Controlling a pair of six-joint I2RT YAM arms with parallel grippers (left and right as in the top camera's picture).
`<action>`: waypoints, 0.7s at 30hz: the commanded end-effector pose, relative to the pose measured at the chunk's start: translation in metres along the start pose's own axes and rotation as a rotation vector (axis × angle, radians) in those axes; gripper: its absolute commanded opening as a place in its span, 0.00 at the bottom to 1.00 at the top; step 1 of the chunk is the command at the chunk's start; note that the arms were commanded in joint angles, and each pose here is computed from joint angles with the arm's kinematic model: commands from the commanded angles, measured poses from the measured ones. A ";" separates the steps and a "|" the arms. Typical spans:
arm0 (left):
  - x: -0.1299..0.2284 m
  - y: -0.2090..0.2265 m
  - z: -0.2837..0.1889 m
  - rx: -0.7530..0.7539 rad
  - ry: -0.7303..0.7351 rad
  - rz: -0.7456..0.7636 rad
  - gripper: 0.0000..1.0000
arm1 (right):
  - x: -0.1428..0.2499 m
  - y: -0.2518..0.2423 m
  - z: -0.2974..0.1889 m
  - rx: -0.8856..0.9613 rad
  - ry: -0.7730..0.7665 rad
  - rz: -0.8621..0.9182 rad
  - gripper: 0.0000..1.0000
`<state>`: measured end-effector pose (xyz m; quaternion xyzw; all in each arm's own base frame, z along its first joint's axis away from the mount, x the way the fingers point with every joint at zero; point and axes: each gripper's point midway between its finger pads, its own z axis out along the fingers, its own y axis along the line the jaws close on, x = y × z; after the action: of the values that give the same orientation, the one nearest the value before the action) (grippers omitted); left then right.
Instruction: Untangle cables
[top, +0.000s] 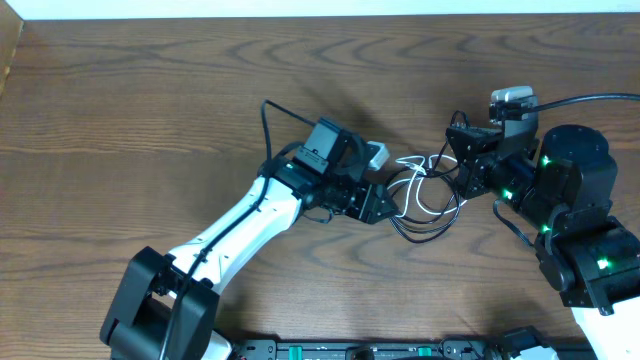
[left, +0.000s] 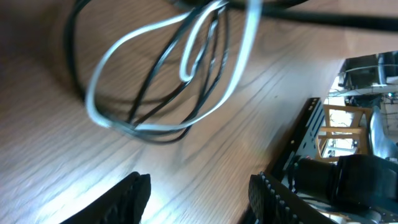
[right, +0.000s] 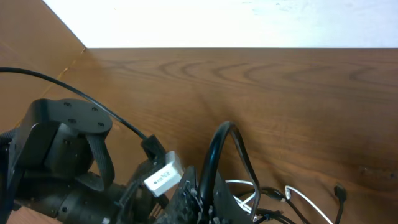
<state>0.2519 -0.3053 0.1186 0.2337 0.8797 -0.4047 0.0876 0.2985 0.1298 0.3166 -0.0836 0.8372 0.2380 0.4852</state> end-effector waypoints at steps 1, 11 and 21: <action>-0.002 -0.003 0.008 0.002 -0.011 -0.018 0.56 | -0.004 0.005 -0.003 -0.017 -0.011 0.014 0.01; -0.029 0.013 0.021 -0.197 -0.152 0.057 0.56 | -0.004 0.007 -0.003 -0.028 -0.008 0.014 0.01; -0.039 0.026 0.043 -0.182 -0.184 -0.062 0.54 | -0.004 0.007 -0.003 -0.028 -0.009 0.013 0.01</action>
<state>0.2960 -0.3386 0.0997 0.1872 0.8967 -0.3530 0.1906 0.2975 0.1315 0.3167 -0.0837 0.8370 0.2444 0.4823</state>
